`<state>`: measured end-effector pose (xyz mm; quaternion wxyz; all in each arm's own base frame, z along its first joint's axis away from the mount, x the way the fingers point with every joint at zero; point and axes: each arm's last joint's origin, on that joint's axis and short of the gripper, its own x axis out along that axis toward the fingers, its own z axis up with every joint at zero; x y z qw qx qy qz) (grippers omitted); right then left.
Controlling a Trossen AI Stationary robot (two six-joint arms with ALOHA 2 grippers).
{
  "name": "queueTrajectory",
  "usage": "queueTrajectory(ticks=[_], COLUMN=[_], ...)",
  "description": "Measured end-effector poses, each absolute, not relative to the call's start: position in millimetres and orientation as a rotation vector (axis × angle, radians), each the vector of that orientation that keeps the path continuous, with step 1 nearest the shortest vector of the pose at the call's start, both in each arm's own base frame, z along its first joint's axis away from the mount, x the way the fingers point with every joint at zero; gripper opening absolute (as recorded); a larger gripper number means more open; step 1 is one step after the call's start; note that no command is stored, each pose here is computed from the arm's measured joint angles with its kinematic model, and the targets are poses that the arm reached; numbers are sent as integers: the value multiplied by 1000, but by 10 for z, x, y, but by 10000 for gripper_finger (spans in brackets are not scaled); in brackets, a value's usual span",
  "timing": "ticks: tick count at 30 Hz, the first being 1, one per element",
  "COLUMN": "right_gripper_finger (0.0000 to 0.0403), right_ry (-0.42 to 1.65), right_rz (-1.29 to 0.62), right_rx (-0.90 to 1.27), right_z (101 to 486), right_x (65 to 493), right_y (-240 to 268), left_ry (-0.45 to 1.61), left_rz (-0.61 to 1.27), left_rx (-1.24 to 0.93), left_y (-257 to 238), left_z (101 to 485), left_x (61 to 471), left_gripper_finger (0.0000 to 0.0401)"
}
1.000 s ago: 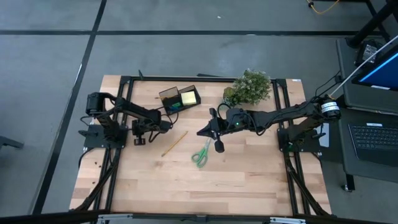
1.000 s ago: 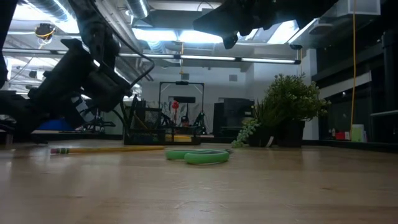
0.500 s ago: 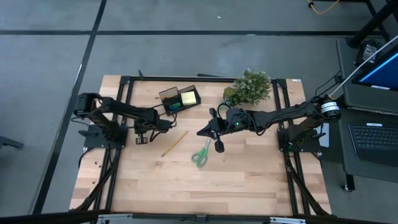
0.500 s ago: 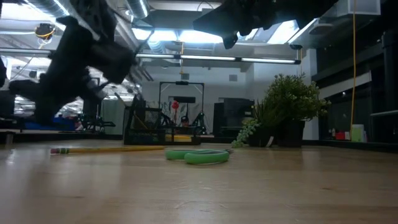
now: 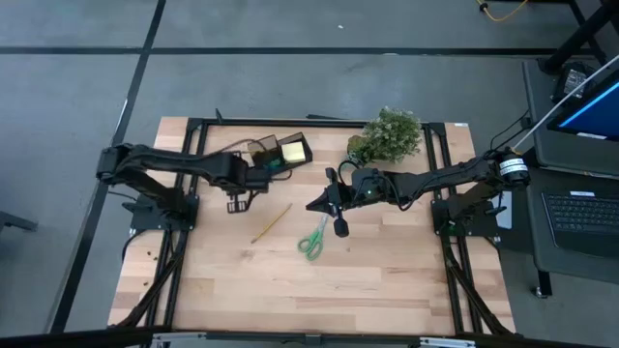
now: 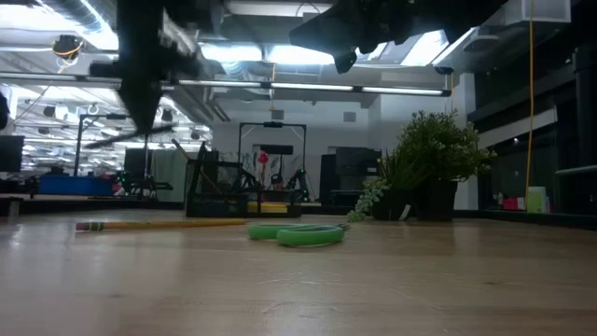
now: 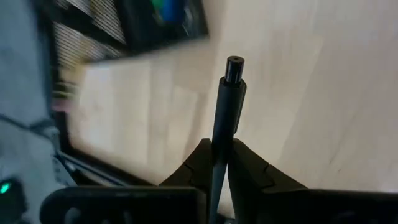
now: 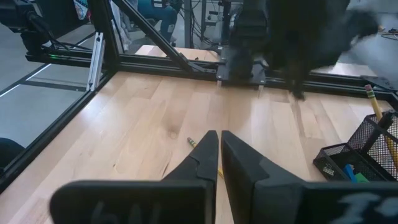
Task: Pick and place office supplies into organizer
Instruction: Put the black ball pen into the black desk organizer
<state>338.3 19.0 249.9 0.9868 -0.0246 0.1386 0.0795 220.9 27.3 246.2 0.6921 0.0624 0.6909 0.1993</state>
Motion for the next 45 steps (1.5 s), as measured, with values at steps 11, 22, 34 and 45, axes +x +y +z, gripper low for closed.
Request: queueTrajectory(ticks=[11,22,34,45], right_gripper_finger=[23,23,23,23], right_ry=[278,276,276,275], right_rz=[161,163,172,174], right_rx=[-58,-72,-80,-86], right_z=[2499,2499,2498,2499], right_x=[3383,3383,3382,3382], right_y=[190,190,217,222], left_ry=[872,427,189,67], left_rz=[467,432,420,637], left_rx=[144,247,189,38], left_y=[262,262,366,710], left_z=[3426,3886,3579,2889], left_x=[2001,2010,2030,1696], left_gripper_finger=[22,22,22,22])
